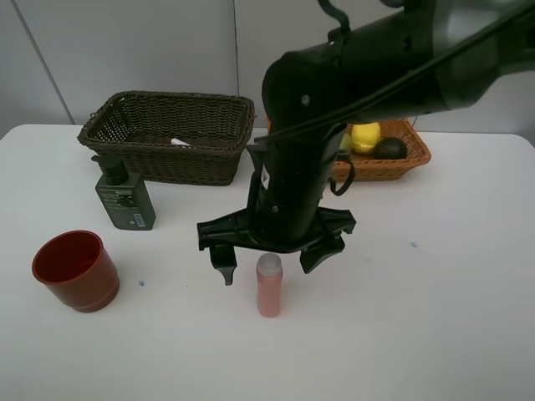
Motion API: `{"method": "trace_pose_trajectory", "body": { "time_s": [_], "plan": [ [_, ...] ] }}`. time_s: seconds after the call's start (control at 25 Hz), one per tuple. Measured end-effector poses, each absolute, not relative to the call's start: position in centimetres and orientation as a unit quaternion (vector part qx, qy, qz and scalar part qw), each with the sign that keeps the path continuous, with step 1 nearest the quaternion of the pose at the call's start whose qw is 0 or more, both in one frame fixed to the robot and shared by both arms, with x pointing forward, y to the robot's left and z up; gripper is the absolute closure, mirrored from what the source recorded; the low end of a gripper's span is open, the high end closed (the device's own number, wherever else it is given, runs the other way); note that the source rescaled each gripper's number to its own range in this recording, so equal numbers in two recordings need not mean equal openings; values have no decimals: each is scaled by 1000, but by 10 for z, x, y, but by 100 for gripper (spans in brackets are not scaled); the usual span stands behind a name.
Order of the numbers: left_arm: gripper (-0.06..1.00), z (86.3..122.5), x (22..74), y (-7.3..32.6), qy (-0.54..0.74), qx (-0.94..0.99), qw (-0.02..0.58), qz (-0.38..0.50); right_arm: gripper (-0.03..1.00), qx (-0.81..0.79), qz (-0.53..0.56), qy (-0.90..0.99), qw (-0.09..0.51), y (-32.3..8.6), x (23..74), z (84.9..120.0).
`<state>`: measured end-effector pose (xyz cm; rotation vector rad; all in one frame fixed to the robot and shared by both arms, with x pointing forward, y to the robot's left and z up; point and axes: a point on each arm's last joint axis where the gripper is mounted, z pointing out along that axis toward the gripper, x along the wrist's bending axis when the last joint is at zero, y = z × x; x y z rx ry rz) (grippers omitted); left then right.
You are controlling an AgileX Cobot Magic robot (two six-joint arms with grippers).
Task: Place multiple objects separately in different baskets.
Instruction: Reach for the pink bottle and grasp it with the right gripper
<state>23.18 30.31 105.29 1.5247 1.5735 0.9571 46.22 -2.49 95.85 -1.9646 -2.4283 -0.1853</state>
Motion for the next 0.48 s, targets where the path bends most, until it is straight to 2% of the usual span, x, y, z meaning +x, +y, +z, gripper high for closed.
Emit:
{"method": "trace_pose_trajectory", "body": {
  "time_s": [0.48],
  "plan": [
    [-3,1053,232,303,612,593,367,372,-1,-629,-48,-776,7,-19,467,935]
  ]
}}
